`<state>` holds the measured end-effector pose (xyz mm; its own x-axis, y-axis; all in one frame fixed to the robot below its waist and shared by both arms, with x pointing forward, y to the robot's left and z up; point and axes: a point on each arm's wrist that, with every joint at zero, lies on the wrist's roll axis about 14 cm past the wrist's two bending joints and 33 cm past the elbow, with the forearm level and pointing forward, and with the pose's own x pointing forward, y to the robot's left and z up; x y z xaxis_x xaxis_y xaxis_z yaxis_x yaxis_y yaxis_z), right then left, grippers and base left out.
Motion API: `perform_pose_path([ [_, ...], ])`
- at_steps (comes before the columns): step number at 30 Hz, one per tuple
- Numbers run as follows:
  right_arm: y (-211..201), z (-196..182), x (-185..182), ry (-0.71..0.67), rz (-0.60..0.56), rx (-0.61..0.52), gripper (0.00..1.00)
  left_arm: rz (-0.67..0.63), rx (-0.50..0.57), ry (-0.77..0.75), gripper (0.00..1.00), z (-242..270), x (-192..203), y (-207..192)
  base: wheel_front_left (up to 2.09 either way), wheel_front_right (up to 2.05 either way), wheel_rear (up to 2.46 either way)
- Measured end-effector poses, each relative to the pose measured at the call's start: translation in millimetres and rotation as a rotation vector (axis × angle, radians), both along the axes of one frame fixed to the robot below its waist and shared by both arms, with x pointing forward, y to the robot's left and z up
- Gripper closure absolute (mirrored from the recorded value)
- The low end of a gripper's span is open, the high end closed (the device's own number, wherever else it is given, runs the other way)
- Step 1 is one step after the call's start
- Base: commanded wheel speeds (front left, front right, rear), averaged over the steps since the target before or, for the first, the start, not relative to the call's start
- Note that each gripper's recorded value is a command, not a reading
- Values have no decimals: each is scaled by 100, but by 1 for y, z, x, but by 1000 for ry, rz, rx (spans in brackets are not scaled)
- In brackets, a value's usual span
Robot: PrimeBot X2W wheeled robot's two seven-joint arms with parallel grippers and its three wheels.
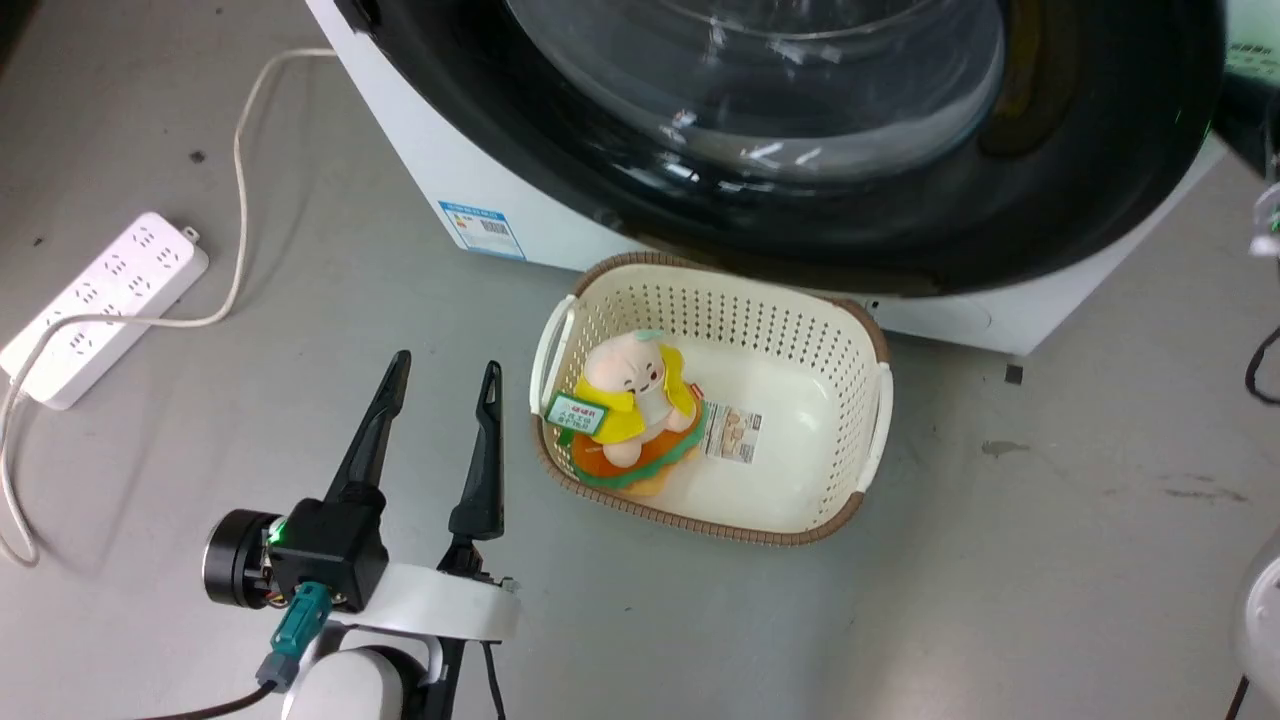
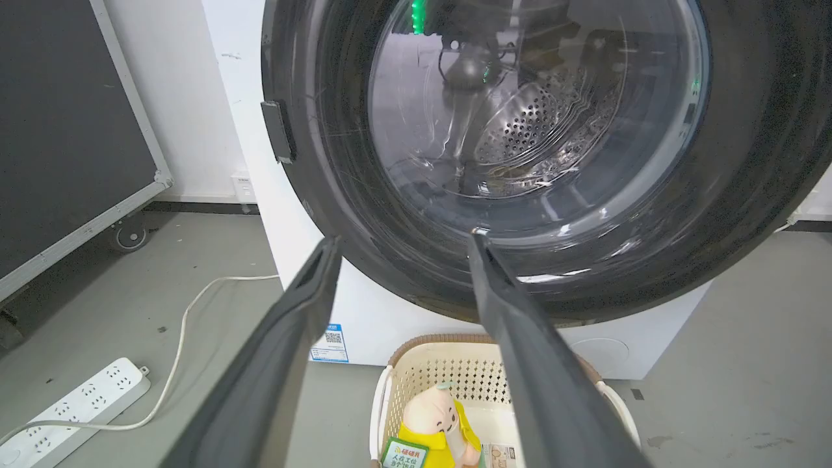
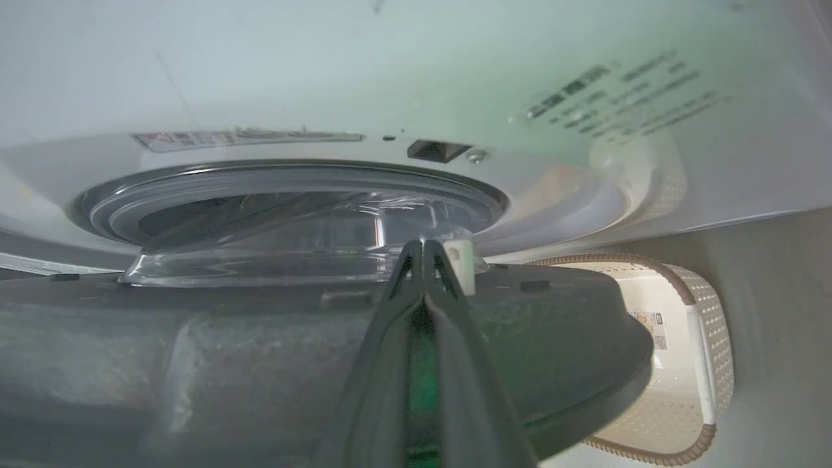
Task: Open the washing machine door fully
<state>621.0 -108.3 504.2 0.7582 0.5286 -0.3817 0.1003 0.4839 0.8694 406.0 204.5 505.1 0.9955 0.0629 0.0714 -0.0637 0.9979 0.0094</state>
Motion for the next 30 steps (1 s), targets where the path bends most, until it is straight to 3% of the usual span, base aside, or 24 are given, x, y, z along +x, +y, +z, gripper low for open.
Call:
perform_pose_path([
  [12, 21, 14, -50, 69, 141, 143, 100, 5, -3, -62, 0, 20, -21, 0, 0, 0, 0],
  [30, 73, 2, -153, 129, 396, 218, 100, -3, -17, -76, 0, 25, -66, -6, 0, 0, 0],
])
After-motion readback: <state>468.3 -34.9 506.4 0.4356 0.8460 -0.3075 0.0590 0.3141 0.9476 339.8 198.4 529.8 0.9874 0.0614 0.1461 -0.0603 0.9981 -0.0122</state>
